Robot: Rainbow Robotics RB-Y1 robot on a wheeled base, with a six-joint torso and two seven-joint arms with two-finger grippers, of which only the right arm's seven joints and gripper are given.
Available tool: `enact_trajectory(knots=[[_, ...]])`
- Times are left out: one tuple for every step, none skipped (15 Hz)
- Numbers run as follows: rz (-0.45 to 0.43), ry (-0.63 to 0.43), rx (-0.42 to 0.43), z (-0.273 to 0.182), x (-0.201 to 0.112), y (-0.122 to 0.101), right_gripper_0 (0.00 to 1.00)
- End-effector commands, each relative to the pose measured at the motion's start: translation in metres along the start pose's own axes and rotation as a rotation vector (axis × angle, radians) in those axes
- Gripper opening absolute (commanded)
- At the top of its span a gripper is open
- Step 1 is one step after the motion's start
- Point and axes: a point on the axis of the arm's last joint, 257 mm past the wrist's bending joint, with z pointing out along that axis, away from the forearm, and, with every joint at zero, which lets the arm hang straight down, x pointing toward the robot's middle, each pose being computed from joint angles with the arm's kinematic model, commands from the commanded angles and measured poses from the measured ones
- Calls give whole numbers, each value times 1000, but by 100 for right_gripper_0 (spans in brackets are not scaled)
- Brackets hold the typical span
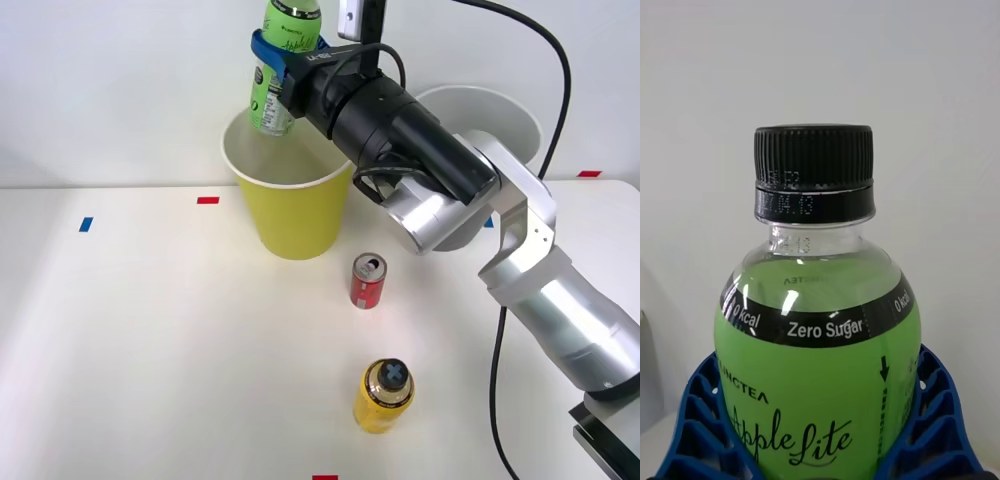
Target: Put cans in the gray bin, plastic bottles in the light green bin
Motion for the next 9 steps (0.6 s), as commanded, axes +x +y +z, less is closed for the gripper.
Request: enact_trajectory(knots=[[-68,-5,-14,11,16,-6,0],[-67,1,-14,11,20,-6,0],[-67,4,-14,11,21,-7,0],[-63,2,-14,11,20,-7,8],[-62,1,-13,11,19,-7,24],[-68,-1,-13,10,19,-8,45],[-72,0,-11,10,19,-9,77],[-69,0,-12,10,19,-9,100],[-72,-4,-14,10,18,-9,100]])
